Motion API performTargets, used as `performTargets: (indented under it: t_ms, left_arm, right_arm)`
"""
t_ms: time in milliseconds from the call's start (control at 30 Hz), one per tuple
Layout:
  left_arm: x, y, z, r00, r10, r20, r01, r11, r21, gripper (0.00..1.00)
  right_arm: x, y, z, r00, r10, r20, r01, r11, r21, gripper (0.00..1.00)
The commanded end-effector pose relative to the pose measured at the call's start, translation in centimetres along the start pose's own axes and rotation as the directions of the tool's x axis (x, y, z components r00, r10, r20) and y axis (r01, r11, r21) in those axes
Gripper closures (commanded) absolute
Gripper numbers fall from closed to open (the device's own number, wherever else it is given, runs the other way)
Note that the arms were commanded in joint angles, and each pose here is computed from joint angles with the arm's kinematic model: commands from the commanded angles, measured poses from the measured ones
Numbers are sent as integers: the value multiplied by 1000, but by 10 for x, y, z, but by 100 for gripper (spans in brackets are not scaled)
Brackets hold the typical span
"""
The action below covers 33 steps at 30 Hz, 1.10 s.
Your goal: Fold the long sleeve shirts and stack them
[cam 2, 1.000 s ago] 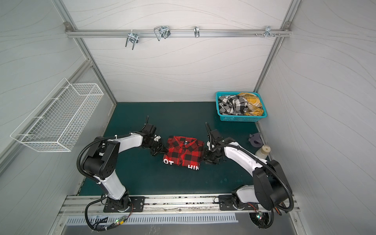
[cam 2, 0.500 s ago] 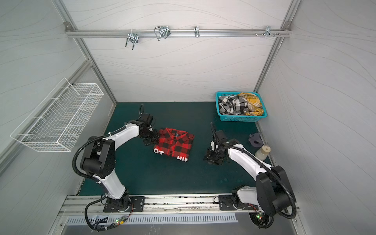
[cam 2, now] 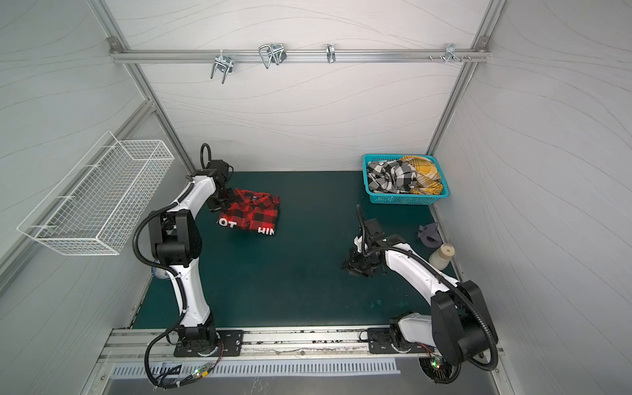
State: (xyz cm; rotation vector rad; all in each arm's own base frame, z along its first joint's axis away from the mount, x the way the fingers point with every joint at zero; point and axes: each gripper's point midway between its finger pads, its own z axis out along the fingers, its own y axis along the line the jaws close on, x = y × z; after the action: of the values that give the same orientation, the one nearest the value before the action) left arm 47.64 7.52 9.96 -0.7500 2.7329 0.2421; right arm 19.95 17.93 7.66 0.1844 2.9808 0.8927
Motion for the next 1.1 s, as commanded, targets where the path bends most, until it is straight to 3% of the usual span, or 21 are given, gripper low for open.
performTargets:
  t_ms: [0,500,833,867,933,1067]
  left_arm:
    - [-28,35,-3,998,53,31,-49,991,-121,100]
    - [-91,88,38,995,-4,100,25,977,-210,100]
    - [-92,93,58,997,-8,82,26,976,-217,100]
    - [-90,93,60,997,-9,75,25,976,-217,97]
    - [-90,95,62,997,-16,69,31,973,-230,73]
    - [-96,97,48,994,-49,100,71,971,-230,57]
  right_arm:
    - [3,-1,8,1000,0,-28,-1,1000,-29,62]
    - [-2,5,19,999,-40,-32,38,996,-83,63]
    - [0,4,24,999,-32,-35,28,995,-97,63]
    - [0,4,23,999,-31,-35,28,995,-96,63]
    - [0,5,21,999,-37,-28,34,995,-98,63]
    - [2,9,14,999,-45,-22,42,994,-104,63]
